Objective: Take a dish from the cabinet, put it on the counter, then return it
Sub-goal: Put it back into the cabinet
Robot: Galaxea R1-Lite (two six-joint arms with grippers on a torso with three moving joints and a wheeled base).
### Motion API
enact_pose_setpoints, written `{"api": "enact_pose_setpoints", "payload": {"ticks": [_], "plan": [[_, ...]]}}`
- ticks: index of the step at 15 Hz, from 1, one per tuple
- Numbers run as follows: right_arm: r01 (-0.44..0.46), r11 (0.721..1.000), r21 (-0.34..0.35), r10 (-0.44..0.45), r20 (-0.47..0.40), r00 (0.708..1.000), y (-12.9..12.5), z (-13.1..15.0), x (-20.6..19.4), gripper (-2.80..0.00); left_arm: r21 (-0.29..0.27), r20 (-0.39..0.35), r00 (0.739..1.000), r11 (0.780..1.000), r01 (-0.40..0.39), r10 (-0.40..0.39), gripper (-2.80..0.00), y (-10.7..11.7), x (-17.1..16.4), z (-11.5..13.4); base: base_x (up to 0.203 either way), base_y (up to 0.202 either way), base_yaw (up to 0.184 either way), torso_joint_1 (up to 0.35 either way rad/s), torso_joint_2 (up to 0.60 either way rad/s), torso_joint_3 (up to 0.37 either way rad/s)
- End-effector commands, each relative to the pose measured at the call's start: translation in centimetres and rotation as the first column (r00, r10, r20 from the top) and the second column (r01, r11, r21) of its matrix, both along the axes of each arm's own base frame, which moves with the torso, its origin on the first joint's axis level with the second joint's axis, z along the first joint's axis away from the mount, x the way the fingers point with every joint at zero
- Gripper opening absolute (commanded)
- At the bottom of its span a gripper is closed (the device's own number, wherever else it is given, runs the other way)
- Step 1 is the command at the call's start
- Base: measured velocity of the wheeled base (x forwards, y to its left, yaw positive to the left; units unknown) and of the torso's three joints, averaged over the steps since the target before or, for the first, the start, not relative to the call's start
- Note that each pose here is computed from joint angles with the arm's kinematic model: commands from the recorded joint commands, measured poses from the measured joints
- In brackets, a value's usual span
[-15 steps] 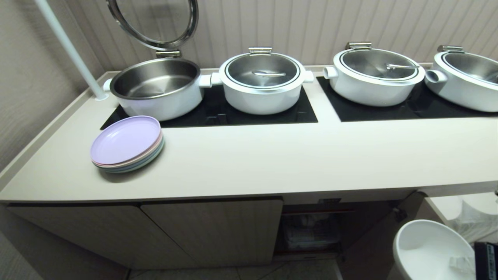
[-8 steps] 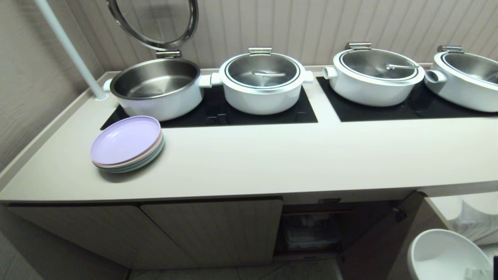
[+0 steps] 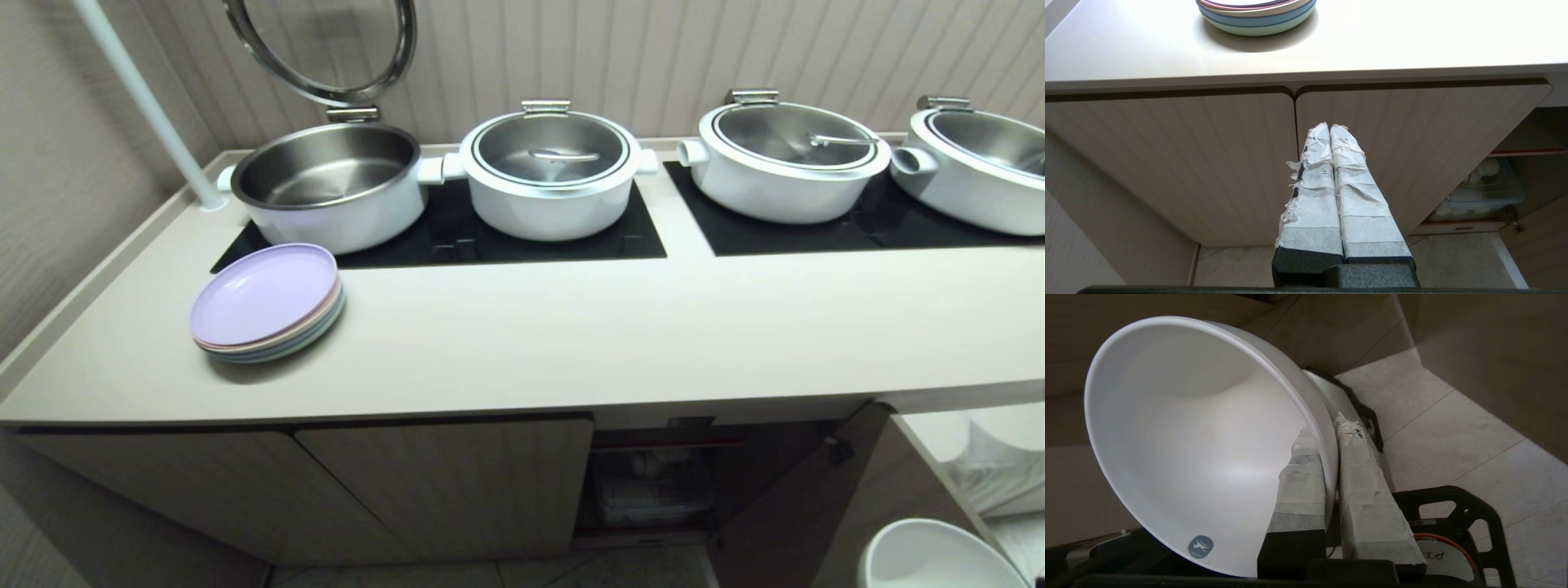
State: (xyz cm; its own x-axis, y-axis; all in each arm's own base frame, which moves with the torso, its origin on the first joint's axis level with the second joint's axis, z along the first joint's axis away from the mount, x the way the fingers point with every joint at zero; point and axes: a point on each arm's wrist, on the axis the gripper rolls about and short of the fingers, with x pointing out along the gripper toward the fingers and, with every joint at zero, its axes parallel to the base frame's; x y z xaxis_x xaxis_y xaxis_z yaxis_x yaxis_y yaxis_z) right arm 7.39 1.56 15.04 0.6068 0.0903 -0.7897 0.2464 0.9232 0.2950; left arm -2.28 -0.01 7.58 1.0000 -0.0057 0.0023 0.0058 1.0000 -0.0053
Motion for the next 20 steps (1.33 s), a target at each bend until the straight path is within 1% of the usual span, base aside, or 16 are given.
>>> {"api": "enact_pose_setpoints", "payload": {"ticks": [1,11,13,15,16,20], "plan": [[-0.008,1.0,0.023,0.008,-0.015,1.0,0.04,-0.19,-0.07,-2.8,-0.001,0.001,1.0,1.0,0.0,0.0,-2.8,0.0,0.0,0.0,0.0,0.0,0.0,0.0,0.0,0.0],[-0.034,0.998,0.05,0.034,-0.008,0.999,0.14,0.08,-0.01,-2.8,-0.001,0.001,1.0,1.0,0.0,0.0,-2.8,0.0,0.0,0.0,0.0,0.0,0.0,0.0,0.0,0.0],[-0.038,0.998,0.055,0.038,0.002,0.999,0.17,0.3,0.0,-2.8,-0.001,0.001,1.0,1.0,0.0,0.0,-2.8,0.0,0.0,0.0,0.0,0.0,0.0,0.0,0.0,0.0],[-0.066,0.995,0.079,0.063,0.036,0.997,0.13,0.57,-0.61,-2.8,-0.001,0.001,1.0,1.0,0.0,0.0,-2.8,0.0,0.0,0.0,0.0,0.0,0.0,0.0,0.0,0.0],[-0.075,0.993,0.086,0.072,0.038,0.997,0.13,0.6,-0.75,-2.8,-0.001,0.001,1.0,1.0,0.0,0.0,-2.8,0.0,0.0,0.0,0.0,0.0,0.0,0.0,0.0,0.0],[-0.069,0.994,0.087,0.066,0.03,0.997,0.08,0.47,-0.87,-2.8,-0.001,0.001,1.0,1.0,0.0,0.0,-2.8,0.0,0.0,0.0,0.0,0.0,0.0,0.0,0.0,0.0]]}}
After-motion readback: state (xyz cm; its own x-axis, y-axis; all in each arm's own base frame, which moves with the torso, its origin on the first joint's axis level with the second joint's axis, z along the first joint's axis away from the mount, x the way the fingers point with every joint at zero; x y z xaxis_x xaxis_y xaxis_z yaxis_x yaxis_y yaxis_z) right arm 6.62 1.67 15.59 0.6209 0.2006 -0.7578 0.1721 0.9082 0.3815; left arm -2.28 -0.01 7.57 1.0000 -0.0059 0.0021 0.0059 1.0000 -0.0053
